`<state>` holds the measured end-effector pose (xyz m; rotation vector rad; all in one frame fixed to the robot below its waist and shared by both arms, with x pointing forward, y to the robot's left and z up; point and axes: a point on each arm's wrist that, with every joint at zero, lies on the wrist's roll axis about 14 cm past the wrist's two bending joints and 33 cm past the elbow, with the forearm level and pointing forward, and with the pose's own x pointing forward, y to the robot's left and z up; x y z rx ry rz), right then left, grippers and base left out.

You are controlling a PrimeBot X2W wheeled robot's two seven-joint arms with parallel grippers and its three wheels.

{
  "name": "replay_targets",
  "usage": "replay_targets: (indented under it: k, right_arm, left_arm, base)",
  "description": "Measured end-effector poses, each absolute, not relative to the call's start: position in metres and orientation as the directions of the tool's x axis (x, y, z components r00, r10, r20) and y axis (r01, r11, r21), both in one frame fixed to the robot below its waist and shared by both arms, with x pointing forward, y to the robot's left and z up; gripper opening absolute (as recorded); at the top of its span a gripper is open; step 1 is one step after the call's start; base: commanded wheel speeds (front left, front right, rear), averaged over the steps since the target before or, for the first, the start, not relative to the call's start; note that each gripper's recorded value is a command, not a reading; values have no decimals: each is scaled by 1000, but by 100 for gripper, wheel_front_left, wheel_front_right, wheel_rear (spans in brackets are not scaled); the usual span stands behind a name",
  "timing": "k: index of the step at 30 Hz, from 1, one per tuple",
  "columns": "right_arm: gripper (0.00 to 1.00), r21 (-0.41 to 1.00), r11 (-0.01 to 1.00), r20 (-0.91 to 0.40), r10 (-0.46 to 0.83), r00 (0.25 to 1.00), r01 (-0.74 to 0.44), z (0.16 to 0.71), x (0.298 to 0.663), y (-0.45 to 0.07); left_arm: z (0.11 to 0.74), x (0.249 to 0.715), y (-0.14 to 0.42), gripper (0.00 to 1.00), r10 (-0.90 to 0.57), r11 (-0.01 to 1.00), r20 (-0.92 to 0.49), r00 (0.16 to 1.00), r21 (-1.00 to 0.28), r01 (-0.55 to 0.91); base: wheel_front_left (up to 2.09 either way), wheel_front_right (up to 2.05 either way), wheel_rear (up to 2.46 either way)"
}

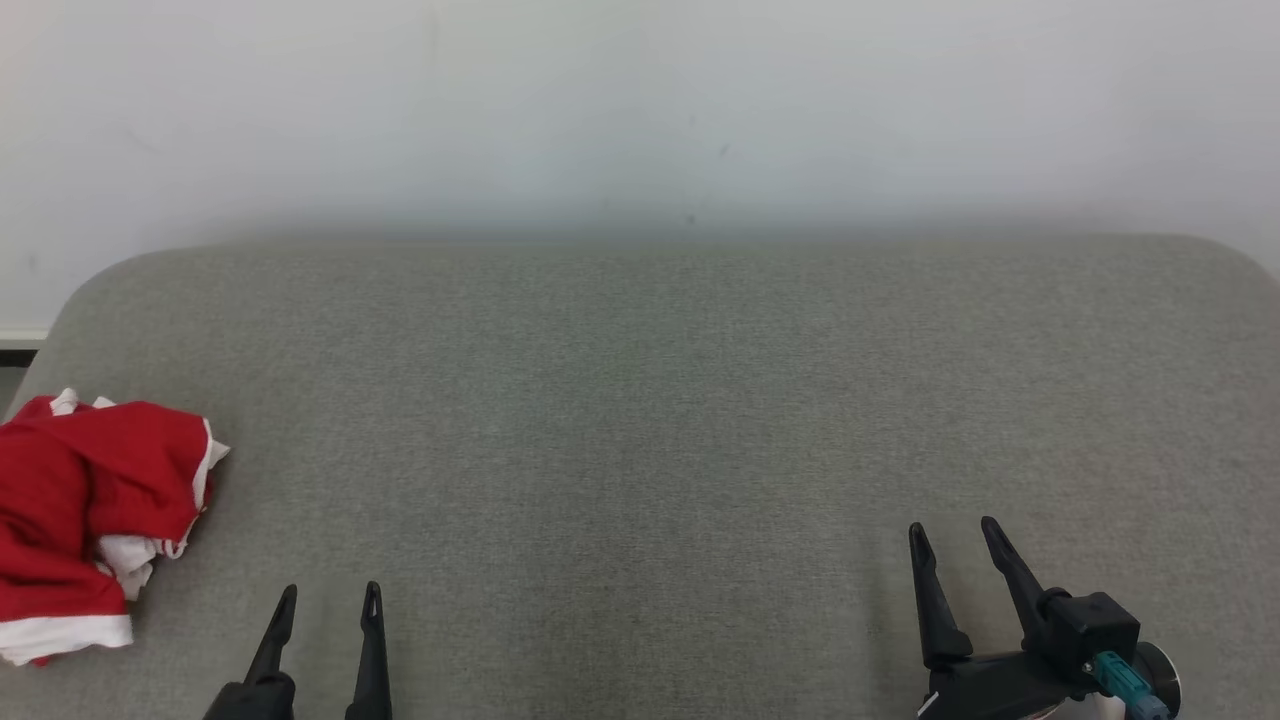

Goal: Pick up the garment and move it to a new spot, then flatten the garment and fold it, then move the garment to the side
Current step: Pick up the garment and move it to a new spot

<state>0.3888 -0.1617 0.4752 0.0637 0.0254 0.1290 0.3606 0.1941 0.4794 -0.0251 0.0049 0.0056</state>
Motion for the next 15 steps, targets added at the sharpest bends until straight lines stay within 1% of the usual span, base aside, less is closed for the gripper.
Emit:
replay_targets:
  k: [7,15]
  right_arm:
    - [100,70,972,-31,228,973,-225,471,399,-127]
    - [100,72,927,-36,372,928,-369,469,408,-73]
  left_arm:
    - [477,341,223,100,96,995,-14,995,-20,-96]
    - [471,305,265,100,242,970,-33,970,-14,-243]
  base:
    - [0,0,0]
    - [0,0,0]
